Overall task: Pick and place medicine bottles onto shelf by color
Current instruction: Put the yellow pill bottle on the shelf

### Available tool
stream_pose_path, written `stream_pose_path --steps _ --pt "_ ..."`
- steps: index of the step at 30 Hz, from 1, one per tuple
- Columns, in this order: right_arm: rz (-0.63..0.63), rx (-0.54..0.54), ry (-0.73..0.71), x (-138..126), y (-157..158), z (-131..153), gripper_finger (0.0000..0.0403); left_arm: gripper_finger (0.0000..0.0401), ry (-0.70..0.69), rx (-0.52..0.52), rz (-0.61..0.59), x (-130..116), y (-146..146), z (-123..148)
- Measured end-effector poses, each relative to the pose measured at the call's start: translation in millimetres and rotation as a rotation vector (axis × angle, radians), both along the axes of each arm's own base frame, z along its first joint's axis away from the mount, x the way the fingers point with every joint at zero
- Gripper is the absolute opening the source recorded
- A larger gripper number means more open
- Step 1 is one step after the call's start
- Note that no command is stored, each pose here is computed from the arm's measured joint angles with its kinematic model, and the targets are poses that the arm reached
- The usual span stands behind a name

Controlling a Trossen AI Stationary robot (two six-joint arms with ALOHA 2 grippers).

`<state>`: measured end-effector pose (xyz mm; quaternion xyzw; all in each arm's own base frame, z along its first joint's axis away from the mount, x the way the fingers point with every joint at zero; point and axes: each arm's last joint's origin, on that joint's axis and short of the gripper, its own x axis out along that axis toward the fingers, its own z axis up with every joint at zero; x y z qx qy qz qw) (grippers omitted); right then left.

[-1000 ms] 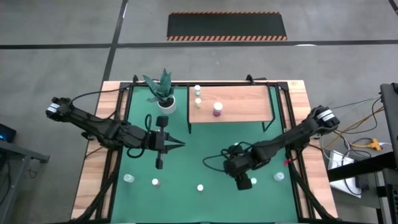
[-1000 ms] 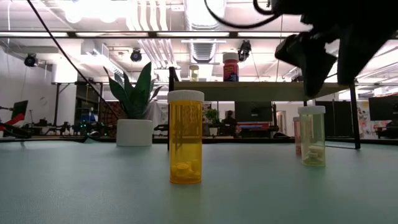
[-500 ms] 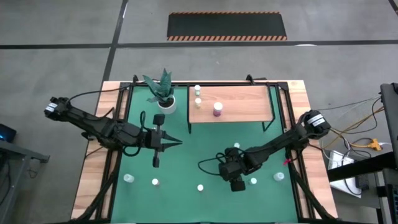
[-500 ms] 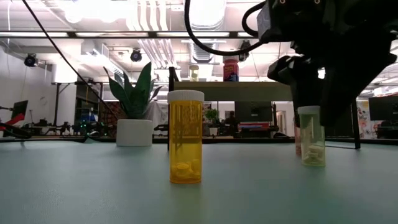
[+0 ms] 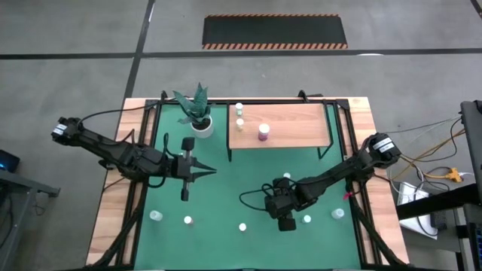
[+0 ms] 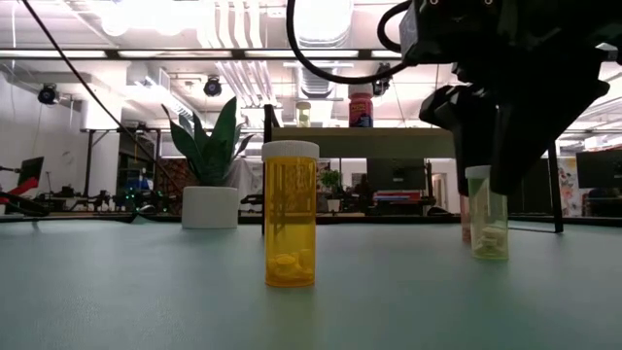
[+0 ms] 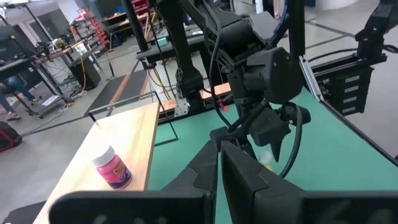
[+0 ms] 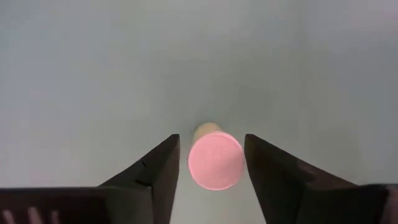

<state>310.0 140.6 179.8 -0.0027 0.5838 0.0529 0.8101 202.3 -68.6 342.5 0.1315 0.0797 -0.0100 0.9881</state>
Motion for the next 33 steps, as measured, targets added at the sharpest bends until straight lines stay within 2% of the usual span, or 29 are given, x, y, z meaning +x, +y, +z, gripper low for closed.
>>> stream_pose_path --steps 5,8,11,16,23,27,33 --pt "0.002 0.003 0.001 0 1 0 0.0115 0.0004 0.004 0.016 -0.002 -2 1 -4" --pt "0.006 0.009 0.004 -1 1 0 0.0097 0.0004 0.005 0.016 -0.002 -2 1 -4" --pt "-0.008 0.015 0.003 0 2 2 0.0099 0.0004 0.005 0.016 -0.002 -2 1 -4" --pt "-0.048 0.038 -0.011 7 5 19 0.0126 0.0004 0.015 0.02 -0.004 -1 0 -8" --pt "-0.09 0.09 -0.081 22 12 69 0.0121 0.0004 0.015 0.021 -0.008 -1 -1 -27" --pt "-0.101 0.123 -0.168 32 12 107 0.0114 0.0004 -0.018 0.015 -0.009 -6 1 -27" --pt "-0.168 0.152 -0.272 46 -13 153 0.0114 0.0004 -0.064 -0.003 -0.009 -21 7 -28"
